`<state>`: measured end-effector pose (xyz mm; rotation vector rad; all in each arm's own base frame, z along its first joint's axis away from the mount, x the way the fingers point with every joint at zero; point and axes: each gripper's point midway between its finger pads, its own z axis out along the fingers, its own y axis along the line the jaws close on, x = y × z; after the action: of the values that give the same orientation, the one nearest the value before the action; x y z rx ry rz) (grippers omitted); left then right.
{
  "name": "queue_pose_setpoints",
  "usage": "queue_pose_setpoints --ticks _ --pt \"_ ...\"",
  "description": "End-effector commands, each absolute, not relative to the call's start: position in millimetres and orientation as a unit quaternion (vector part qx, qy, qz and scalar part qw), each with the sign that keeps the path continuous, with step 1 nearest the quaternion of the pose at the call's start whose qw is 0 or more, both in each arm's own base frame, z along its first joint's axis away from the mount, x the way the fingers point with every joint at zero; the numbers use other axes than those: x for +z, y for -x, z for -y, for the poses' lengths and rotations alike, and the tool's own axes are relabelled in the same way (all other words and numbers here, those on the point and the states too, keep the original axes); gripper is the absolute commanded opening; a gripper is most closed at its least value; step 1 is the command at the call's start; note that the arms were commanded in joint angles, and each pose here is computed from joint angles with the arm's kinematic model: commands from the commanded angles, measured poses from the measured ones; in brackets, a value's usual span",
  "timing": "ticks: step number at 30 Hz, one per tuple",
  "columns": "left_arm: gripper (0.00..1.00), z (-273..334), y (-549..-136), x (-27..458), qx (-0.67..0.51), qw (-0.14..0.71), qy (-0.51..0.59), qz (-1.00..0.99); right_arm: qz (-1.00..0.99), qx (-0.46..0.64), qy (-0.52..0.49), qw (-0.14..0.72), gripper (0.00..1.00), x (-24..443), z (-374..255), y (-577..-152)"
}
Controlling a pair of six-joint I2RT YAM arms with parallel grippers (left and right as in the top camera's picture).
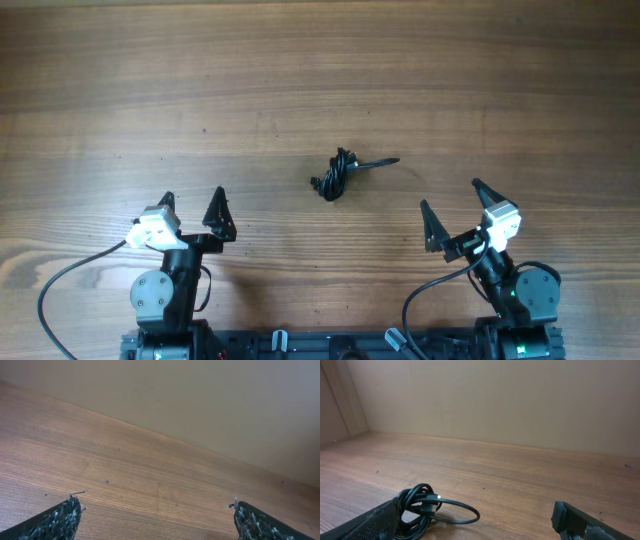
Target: Untangle cables
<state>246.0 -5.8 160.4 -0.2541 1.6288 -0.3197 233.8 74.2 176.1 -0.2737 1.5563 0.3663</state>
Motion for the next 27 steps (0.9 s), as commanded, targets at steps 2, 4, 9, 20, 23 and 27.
queue_pose_setpoints --ticks 2,4,9,20,23,27 --pt "1.00 5.0 -245.9 158.2 -0.132 0.670 0.108 -0.723 -0.691 0.158 0.114 0.696 1.00 179.8 -70.8 -234.5" --pt "1.00 5.0 -245.9 158.2 -0.132 0.670 0.108 -0.723 -0.691 0.158 0.114 0.696 1.00 179.8 -70.8 -234.5" --pt "1.00 5.0 -245.9 158.2 -0.132 0.670 0.108 -0.723 -0.691 0.158 0.114 0.696 1.00 179.8 -70.8 -234.4" --pt "1.00 5.0 -245.9 158.2 -0.132 0.670 0.108 -0.723 -0.692 0.158 0.114 0.695 1.00 179.2 -70.8 -234.5" --pt "1.00 5.0 -245.9 158.2 -0.132 0.670 0.108 -0.723 -0.691 0.157 0.115 0.696 1.00 179.3 -70.8 -234.5" --pt "1.00 5.0 -245.9 158.2 -0.132 0.670 0.108 -0.723 -0.690 0.153 0.119 0.698 1.00 180.2 -70.8 -234.4"
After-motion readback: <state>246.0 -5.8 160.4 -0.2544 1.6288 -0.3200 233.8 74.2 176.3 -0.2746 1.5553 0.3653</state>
